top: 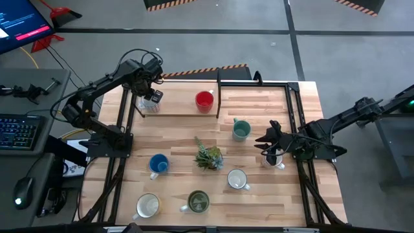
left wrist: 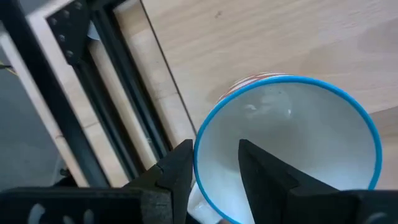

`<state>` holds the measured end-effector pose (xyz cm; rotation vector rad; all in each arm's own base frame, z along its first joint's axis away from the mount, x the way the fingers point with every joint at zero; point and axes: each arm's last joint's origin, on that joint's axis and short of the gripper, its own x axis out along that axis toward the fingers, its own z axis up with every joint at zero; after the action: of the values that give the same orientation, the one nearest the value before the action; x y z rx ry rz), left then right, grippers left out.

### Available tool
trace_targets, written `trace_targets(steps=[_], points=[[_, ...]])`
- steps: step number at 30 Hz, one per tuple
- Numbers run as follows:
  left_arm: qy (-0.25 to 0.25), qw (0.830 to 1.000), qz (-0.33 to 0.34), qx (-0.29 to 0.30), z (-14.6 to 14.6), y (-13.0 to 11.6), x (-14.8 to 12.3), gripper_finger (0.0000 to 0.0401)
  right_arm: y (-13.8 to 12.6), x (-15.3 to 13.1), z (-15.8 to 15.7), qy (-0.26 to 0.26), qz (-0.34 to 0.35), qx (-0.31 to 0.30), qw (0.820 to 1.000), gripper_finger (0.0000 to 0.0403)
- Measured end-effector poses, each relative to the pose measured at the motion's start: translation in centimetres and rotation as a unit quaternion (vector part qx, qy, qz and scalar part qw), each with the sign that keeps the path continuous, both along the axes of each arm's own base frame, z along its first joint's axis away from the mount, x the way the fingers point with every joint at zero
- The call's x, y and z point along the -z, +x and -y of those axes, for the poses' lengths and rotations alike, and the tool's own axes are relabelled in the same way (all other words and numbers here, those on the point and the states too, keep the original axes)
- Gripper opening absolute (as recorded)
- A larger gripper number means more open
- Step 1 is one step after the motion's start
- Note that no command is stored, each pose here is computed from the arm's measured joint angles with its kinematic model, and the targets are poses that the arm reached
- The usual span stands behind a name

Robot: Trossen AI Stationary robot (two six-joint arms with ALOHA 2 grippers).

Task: Place coffee mugs
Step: Put the red patterned mug on the shelf, then move the light green mug on the center table

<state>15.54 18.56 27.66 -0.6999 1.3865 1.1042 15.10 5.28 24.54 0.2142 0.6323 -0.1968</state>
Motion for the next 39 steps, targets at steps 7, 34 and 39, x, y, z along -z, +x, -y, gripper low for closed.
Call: trace_targets(steps=[7, 34, 39], points=[[0.021, 1.0, -0.002, 0.0, 0.3, -0.4, -0.7, 0.0119, 0.0, 0.0, 0.0, 0.0, 0.0, 0.0, 1.0, 0.0089], [0.103, 0.886, 0.296, 0.342, 11.1, 2.7, -10.7, 0.012, 0.0, 0.0, 0.0, 0.002, 0.001, 0.004, 1.0, 0.0089], [0.071, 0.862, 0.295, 0.407, 13.8, 4.3, -10.2, 0.012, 0.0, 0.0, 0.0, 0.014, 0.002, 0.012, 1.0, 0.0089]])
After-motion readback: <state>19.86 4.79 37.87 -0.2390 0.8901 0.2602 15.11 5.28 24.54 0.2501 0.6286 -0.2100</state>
